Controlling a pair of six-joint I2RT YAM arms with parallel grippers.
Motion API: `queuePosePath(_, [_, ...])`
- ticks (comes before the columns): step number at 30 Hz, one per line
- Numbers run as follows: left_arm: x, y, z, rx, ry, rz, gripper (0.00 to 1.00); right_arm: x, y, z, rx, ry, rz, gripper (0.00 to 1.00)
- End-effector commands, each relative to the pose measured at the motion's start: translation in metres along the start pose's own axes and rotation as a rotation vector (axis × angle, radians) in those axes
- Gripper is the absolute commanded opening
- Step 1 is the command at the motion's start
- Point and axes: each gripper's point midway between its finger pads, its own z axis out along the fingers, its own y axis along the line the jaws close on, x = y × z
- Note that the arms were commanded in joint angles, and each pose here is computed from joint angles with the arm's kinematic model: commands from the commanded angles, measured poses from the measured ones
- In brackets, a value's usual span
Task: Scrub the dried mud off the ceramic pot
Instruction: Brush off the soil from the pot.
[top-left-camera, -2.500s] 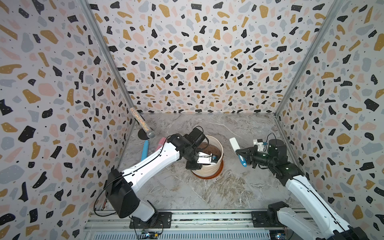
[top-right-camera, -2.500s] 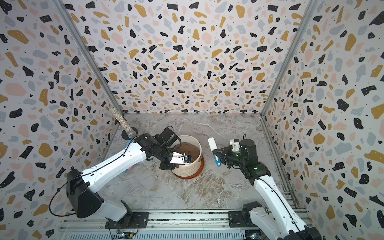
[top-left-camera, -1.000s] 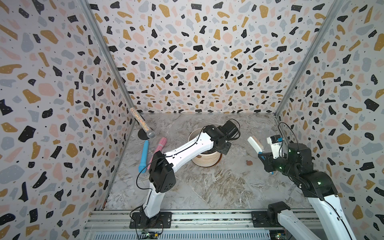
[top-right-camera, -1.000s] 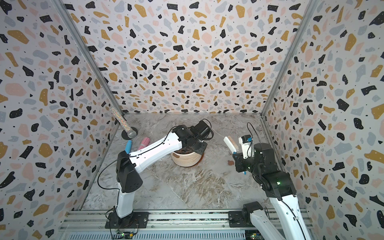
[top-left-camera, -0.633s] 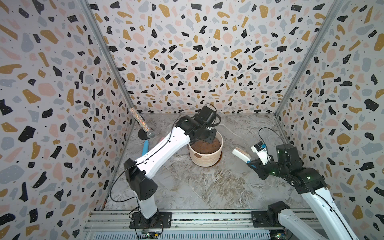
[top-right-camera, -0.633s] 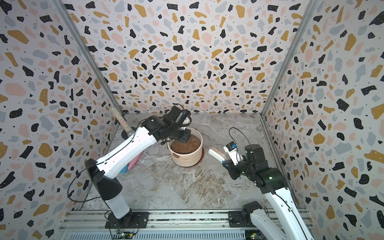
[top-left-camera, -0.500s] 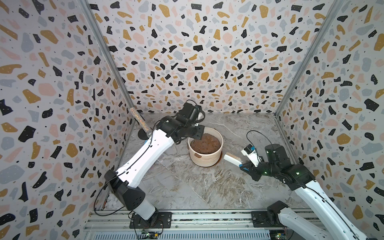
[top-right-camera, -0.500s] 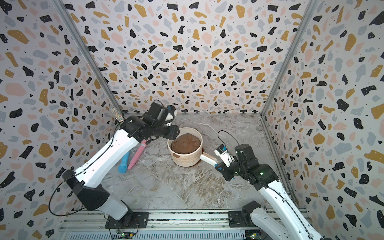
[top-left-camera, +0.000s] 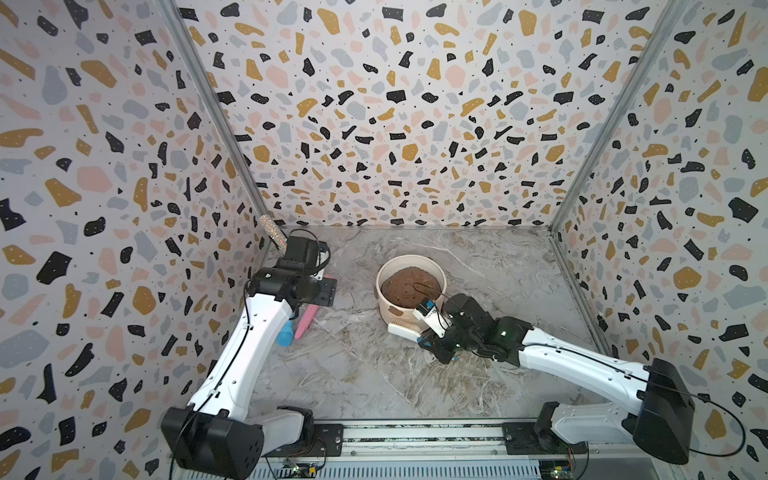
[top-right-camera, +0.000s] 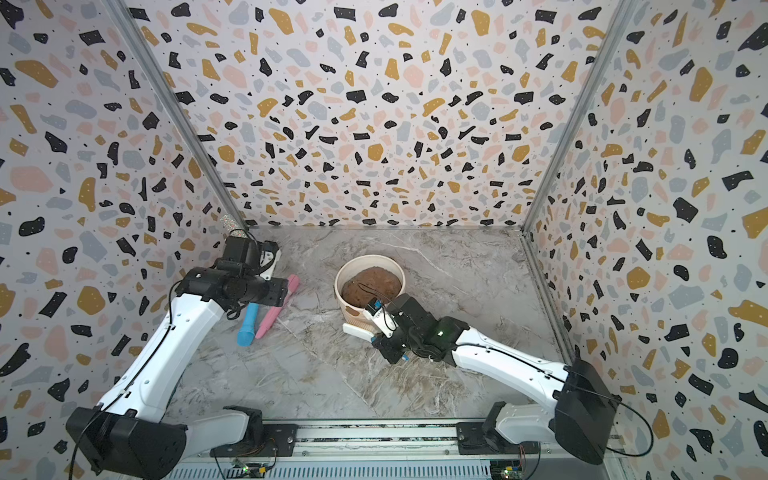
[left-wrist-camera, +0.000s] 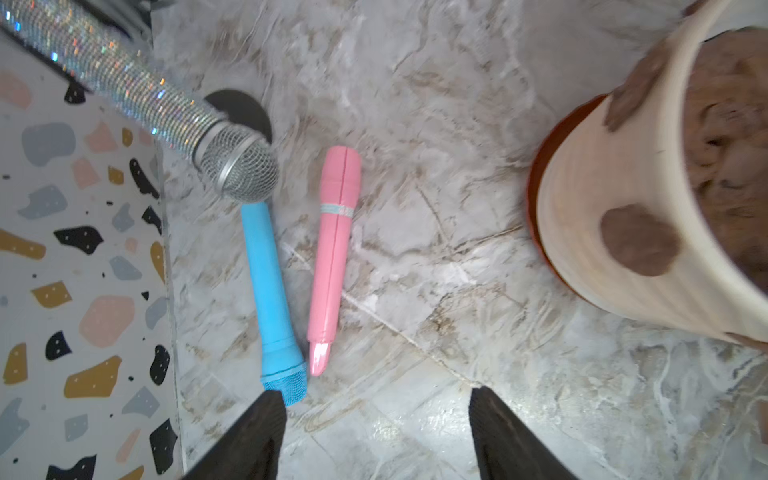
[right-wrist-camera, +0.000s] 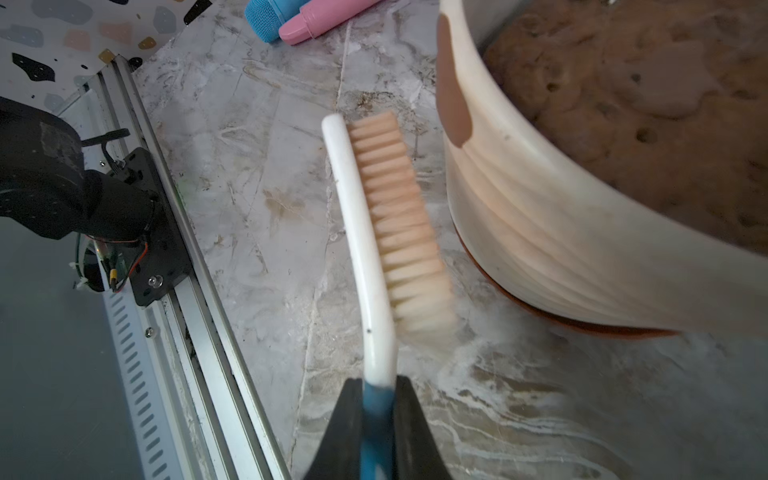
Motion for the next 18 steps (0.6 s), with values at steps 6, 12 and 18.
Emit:
queuePosePath(6, [0.005, 0.016, -0.012, 0.036, -0.054, -0.058, 0.77, -0.055, -0.002, 0.000, 0.043, -0.111, 0.068, 0.00])
queuePosePath(12, [0.004, 0.013, -0.012, 0.057, -0.058, -0.061, 0.77, -0.056, -0.021, -0.002, 0.165, -0.093, 0.162, 0.00])
queuePosePath(18, [0.005, 0.010, -0.011, 0.077, -0.060, -0.061, 0.78, -0.024, -0.044, -0.011, 0.298, -0.044, 0.278, 0.00])
